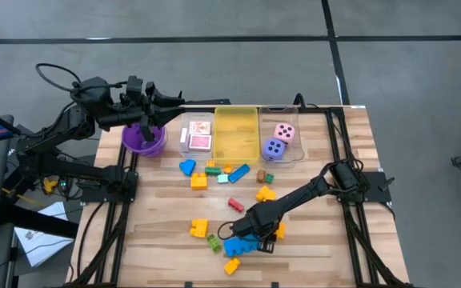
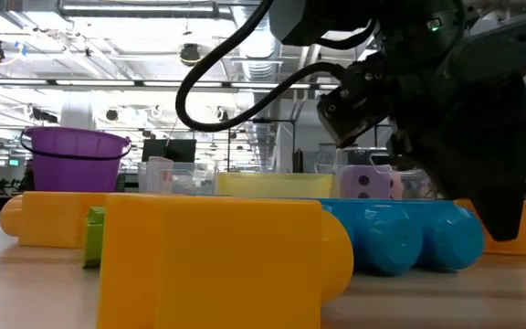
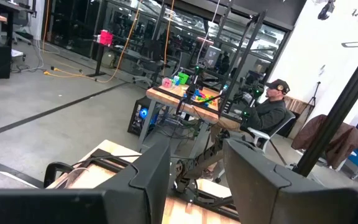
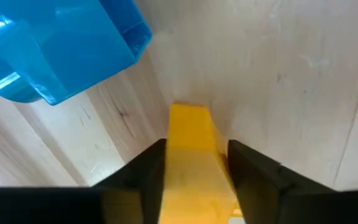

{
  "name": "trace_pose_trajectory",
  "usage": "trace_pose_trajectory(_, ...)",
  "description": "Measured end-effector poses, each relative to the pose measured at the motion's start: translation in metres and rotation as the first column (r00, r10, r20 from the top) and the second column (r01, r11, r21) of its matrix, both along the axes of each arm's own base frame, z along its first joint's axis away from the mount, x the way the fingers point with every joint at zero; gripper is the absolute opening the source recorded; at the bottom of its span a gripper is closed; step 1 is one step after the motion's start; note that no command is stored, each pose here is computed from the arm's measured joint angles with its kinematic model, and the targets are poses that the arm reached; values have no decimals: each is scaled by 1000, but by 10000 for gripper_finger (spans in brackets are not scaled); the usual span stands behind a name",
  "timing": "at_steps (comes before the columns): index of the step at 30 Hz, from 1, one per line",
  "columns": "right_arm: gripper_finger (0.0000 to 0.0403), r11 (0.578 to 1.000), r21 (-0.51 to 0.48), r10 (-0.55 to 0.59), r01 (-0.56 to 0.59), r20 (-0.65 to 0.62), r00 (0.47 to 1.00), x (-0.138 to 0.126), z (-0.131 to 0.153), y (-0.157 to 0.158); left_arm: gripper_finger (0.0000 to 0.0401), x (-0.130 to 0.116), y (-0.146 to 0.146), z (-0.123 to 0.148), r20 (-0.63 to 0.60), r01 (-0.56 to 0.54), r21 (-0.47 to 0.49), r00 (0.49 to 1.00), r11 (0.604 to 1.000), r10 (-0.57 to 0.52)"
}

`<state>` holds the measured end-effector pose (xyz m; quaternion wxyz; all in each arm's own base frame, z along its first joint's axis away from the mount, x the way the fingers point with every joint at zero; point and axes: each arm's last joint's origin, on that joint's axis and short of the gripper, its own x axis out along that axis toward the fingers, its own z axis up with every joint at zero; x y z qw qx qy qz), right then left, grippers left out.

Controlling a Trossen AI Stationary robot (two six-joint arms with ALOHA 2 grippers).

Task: Pick & Place Toys
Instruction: Put the yellow gamepiece into the yellow bin

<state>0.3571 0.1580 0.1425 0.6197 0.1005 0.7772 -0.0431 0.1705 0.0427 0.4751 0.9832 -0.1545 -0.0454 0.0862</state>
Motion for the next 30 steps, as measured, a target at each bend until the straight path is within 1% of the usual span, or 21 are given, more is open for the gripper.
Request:
trace_pose_trajectory(3,120,1000,-1,-7,7,-4,1000,0,1,0,145,0,0,0,0,0,0,1000,1000,0)
trace_pose_trajectory(5,112,1000,-1,-10,10,-8,1000,-1,1,0,145,0,0,0,0,0,0,1000,1000,0)
trace_pose_trajectory(11,117,1000,-11,-21,21,-25,999,-3,4,-2,145,0,0,0,0,0,0,1000,1000,0)
trace_pose_trajectory(19,105,1000,-15,-25,25,-35,999,-3,5,-4,145,0,0,0,0,0,-1,1000,1000,0)
trace_pose_trajectory(30,103,999,-14,-30,30,-14,999,2,12,-6,145,0,0,0,1,4,-8,1000,1000,-4)
